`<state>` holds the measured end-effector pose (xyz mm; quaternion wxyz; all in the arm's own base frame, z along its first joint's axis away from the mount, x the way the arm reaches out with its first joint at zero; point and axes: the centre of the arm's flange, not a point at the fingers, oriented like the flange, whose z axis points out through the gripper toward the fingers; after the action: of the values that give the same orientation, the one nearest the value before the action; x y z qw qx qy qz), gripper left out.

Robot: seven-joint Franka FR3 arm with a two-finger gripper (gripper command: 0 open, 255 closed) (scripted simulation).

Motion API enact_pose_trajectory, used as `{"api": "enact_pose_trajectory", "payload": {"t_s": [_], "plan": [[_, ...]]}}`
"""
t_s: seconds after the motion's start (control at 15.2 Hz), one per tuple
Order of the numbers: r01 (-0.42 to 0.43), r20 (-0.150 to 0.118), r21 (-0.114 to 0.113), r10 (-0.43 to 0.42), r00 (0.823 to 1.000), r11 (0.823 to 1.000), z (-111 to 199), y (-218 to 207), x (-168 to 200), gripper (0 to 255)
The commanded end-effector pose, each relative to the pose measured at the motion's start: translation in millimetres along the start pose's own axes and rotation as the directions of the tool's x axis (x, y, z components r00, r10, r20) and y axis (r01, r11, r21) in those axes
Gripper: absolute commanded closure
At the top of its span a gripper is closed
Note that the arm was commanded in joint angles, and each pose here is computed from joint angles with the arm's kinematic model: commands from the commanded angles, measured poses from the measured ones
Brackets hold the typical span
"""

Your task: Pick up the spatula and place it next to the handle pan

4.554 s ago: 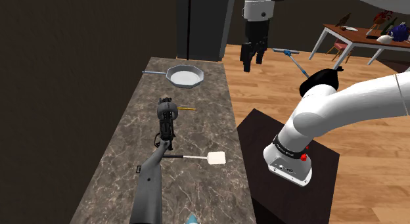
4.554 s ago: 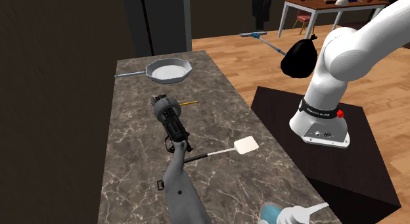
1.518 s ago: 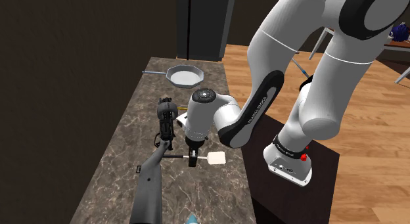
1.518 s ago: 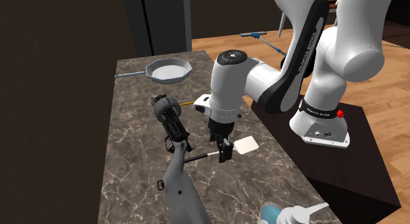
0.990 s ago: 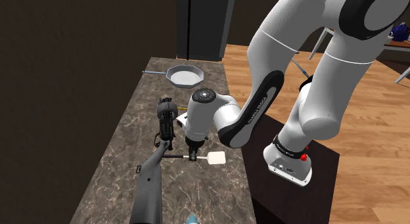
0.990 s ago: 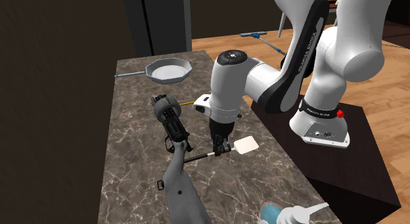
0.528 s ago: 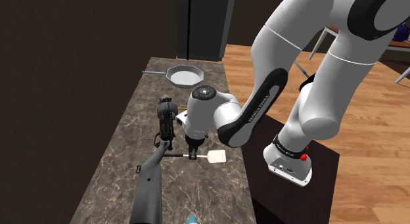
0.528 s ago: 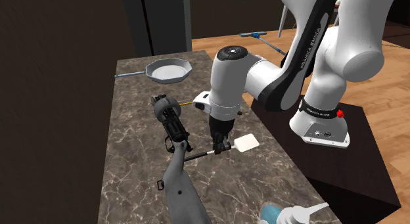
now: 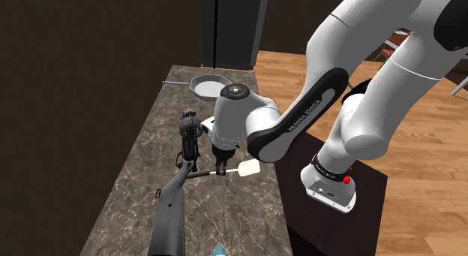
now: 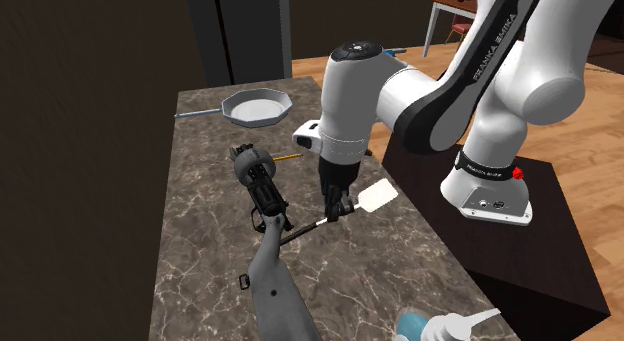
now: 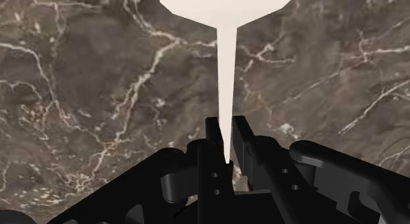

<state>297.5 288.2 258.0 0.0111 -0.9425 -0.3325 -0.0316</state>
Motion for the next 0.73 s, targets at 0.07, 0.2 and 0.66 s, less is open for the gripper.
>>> {"api": "enact_pose_trajectory", "payload": {"t_s": [0.07,0.2,0.66], "plan": [[0.0,0.001,0.001,0.0,1.0,1.0,-15,-1,1,255],[0.0,0.001,0.001,0.0,1.0,1.0,-25,-1,2,255],[0.0,0.001,0.001,0.0,1.0,1.0,-60,-1,4,255]]}}
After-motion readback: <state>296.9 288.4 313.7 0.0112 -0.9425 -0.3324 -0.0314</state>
